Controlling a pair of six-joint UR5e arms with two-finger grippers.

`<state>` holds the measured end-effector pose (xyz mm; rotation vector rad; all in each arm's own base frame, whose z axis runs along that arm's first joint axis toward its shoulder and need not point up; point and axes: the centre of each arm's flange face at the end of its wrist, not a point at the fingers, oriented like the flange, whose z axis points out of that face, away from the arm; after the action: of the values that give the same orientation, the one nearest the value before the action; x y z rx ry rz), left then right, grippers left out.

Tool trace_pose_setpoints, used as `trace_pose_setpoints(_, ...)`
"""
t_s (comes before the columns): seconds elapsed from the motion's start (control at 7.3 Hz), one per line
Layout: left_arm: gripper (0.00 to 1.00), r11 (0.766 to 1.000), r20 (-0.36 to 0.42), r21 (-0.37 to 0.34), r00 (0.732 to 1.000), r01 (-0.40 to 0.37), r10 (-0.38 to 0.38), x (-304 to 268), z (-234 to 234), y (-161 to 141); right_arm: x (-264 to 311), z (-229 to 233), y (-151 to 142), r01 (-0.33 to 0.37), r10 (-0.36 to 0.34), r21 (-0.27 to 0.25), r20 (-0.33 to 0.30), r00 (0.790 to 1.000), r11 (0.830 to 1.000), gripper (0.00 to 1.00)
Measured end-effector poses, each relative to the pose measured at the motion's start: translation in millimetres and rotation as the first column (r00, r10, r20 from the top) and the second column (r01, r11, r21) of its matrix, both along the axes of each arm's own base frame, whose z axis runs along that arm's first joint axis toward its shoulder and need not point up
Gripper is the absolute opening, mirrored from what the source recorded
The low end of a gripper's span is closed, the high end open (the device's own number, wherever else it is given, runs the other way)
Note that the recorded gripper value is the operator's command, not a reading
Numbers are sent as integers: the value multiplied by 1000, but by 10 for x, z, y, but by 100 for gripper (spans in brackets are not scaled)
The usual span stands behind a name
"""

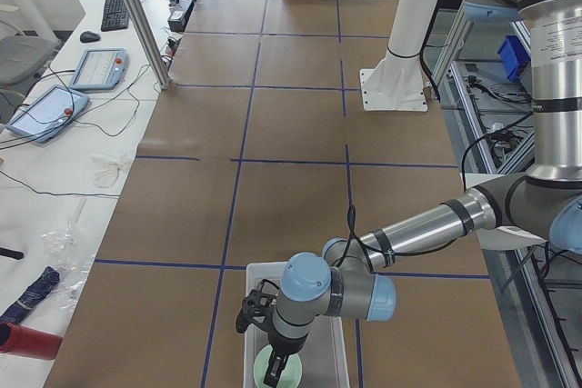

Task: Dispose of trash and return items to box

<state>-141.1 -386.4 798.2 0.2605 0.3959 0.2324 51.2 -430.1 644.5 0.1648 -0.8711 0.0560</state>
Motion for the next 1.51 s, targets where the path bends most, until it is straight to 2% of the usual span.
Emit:
trace_pose_setpoints(0.14,100,1000,-6,19,1000,20,-20,-5,-133,-75,0,0,0,0,0,0,0,1000,1000,100)
trace_pose_setpoints(0.27,100,996,-39,32,996,82,-81,2,-372,-187,0,-1,1,0,0,0,0,1000,1000,100)
trace_pose_setpoints(0.41,100,988,-108,27,983,150,-147,40,-649,-281,0,3,6,0,0,0,-1,1000,1000,100)
trace_pose_setpoints(0.68,100,980,-234,-59,951,192,-201,244,-1299,-455,0,9,12,0,0,-2,0,1000,1000,100)
trace_pose_setpoints(1.1,100,982,-310,-150,938,112,-154,681,-2012,-744,-5,-3,9,4,-4,1,8,1000,1000,100)
trace_pose_setpoints(1.23,100,979,-338,-181,930,89,-147,759,-2064,-795,-7,-7,9,5,-5,1,10,1000,1000,100)
trace_pose_setpoints(1.51,100,978,-355,-197,925,70,-138,807,-2071,-815,-7,0,14,5,-5,-1,11,1000,1000,100)
